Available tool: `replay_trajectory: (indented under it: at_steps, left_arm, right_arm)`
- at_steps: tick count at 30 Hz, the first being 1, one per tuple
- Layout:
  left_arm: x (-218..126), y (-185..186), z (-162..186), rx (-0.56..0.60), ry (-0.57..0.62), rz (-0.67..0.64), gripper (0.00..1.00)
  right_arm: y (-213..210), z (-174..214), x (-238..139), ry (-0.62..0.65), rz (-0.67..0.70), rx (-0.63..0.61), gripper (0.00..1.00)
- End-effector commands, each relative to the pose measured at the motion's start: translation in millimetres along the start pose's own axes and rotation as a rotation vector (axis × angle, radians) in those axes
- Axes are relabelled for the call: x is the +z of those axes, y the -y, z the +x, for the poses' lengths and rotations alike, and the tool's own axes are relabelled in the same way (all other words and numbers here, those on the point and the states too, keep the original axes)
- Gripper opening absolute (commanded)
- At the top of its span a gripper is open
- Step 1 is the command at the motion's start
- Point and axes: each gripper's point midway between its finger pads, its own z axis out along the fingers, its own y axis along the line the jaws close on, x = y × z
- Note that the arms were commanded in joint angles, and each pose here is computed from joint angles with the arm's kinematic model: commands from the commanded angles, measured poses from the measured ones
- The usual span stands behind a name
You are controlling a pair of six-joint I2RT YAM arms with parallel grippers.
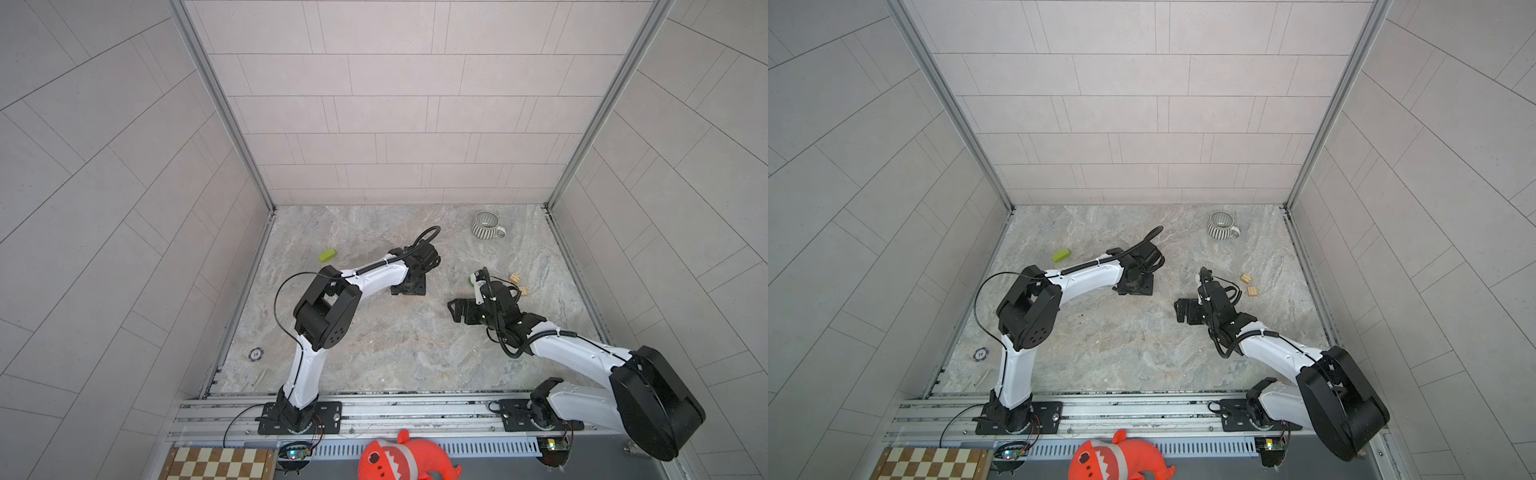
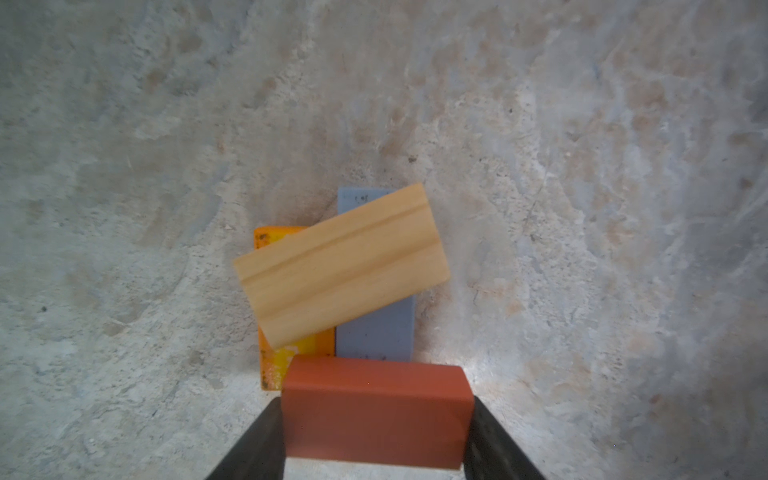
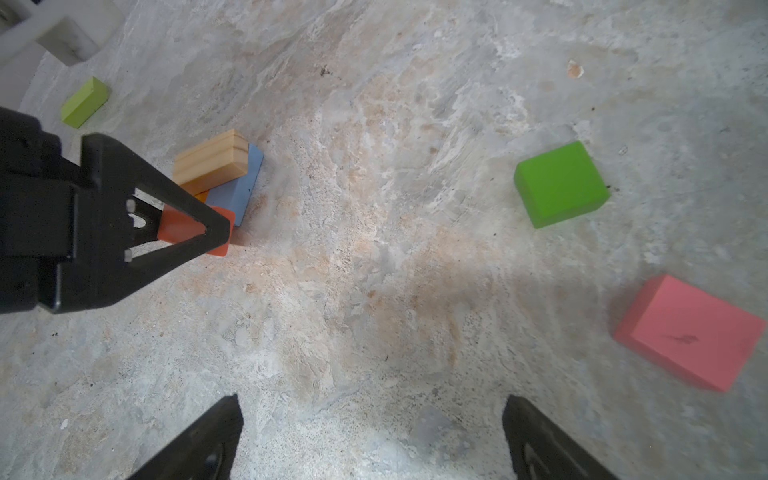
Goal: Build the wood block tower
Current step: 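Set the red-orange block against the stack's near side and open left gripper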
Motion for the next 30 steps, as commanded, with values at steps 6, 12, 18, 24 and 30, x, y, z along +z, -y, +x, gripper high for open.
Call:
replay_trajectory:
  at_steps: [6,12,18,24,30]
  left_arm:
    - [-0.9,-8.0,-9.1,-0.003,0.014,-0.022,0.45]
    - [0.1,-12.8,-11.7,-0.004,0.011,-0.029,0.45]
    - [2.7,-13.4,-11.7,-0.002,-0.001,-0.025,0.45]
    - [3.4,-13.2,-13.6,0.001,0.0,-0.026,0.46]
    - [5.9,-14.2,-14.5,0.011,-0.007,-0.039,0.48]
  right_arm:
    - [1.9,2.6,3.3,-0.01,0.004,0.019,1.0]
    - [0.8,3.6,4.3,-0.016,-0.002,0.021,1.0]
    - [-0.3,3.3,4.2,-0.017,-0.007,0.021,1.0]
    - [-0.4,3.7,4.9,-0.019,-0.008,0.022,1.0]
    - [0.4,4.0,5.2,-0.02,-0.005,0.023,1.0]
